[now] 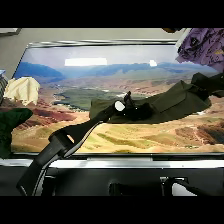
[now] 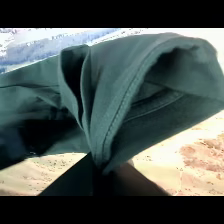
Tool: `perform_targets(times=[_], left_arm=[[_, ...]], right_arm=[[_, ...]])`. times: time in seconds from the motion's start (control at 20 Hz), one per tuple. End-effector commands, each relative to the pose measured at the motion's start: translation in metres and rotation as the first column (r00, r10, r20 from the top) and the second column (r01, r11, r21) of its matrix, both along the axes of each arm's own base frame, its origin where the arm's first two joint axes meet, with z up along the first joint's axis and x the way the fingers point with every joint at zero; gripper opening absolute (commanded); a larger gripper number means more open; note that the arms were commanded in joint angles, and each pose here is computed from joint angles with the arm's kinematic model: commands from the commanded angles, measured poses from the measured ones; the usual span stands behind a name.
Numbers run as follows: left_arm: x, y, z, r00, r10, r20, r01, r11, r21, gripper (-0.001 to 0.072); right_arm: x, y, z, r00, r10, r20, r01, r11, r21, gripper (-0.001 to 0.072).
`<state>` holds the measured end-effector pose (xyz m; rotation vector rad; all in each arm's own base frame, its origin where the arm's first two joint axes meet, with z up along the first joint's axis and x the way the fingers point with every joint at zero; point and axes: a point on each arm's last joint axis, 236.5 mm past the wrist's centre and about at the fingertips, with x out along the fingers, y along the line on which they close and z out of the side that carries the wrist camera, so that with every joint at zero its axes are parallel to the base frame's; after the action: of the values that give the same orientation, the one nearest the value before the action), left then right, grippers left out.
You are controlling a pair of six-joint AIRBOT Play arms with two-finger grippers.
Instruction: Fold the clothes and pants, and hang the long-sleeved shirts on hangers.
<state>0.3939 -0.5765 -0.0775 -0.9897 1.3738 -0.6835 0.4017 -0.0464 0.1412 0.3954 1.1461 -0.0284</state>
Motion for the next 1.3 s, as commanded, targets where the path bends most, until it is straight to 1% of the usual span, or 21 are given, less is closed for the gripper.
perform_targets(times=[0.0,0.15,0.25,0.3,0.35,0.4,0.45,0.5,0.6,0.65,0.75,0.85,1.0,1.15,1.25], left_arm=[[-0.012,-0.017,-0.004,1.0,0.01,-0.026,-0.011,1.0,-0.014,0.0014],[-0.009,-0.008,0.002,1.0,-0.019,-0.024,0.019,1.0,-0.013,0.0013],[0.005,0.014,0.016,0.998,-0.065,0.028,0.065,0.998,0.013,0.0011],[0.015,0.032,0.022,0.996,-0.083,0.045,0.08,0.995,0.055,0.0011],[0.028,0.061,0.025,0.994,-0.095,0.053,0.087,0.988,0.13,0.0011],[0.041,0.095,0.027,0.993,-0.102,0.063,0.085,0.971,0.225,0.0011],[0.056,0.137,0.032,0.991,-0.106,0.077,0.074,0.939,0.336,0.0011],[0.07,0.179,0.04,0.99,-0.107,0.095,0.056,0.9,0.433,0.0012],[0.093,0.269,0.069,0.986,-0.093,0.136,-0.006,0.805,0.594,0.0013],[0.101,0.316,0.087,0.987,-0.065,0.144,-0.046,0.756,0.653,0.0014],[0.107,0.399,0.122,0.986,-0.015,0.164,-0.111,0.678,0.727,0.0015],[0.106,0.465,0.152,0.981,0.029,0.19,-0.166,0.633,0.757,0.0015],[0.1,0.538,0.184,0.966,0.132,0.222,-0.256,0.598,0.76,0.0016],[0.096,0.585,0.204,0.941,0.22,0.257,-0.338,0.569,0.75,0.0016],[0.094,0.602,0.208,0.934,0.237,0.266,-0.355,0.557,0.751,0.0016]], right_arm=[[-0.003,0.001,0.005,1.0,-0.002,0.004,0.002,1.0,-0.003,0.0028],[-0.004,0.001,0.005,1.0,-0.008,0.003,0.008,1.0,-0.001,0.0028],[-0.002,0.001,0.006,1.0,-0.015,0.01,0.015,1.0,0.002,0.0028],[0.0,0.004,0.007,1.0,-0.017,0.02,0.016,1.0,0.018,0.0028],[0.005,0.012,0.011,0.999,-0.008,0.041,0.005,0.999,0.054,0.0028],[0.009,0.021,0.016,0.998,-0.01,0.064,0.004,0.995,0.096,0.0027],[0.014,0.029,0.02,0.997,-0.017,0.081,0.007,0.992,0.129,0.0027],[0.016,0.037,0.021,0.996,-0.011,0.084,0.0,0.991,0.134,0.0027],[0.017,0.067,0.019,0.996,0.044,0.077,-0.055,0.989,0.135,0.0027],[0.016,0.086,0.017,0.995,0.074,0.069,-0.083,0.987,0.138,0.0027],[0.016,0.124,0.016,0.992,0.111,0.062,-0.119,0.981,0.151,0.0027],[0.017,0.163,0.016,0.988,0.136,0.075,-0.146,0.976,0.163,0.0027],[0.015,0.226,0.01,0.981,0.175,0.08,-0.188,0.961,0.201,0.0027],[0.013,0.283,-0.01,0.974,0.218,0.063,-0.226,0.944,0.239,0.0027],[0.013,0.317,-0.03,0.972,0.23,0.043,-0.233,0.937,0.262,0.0027]])
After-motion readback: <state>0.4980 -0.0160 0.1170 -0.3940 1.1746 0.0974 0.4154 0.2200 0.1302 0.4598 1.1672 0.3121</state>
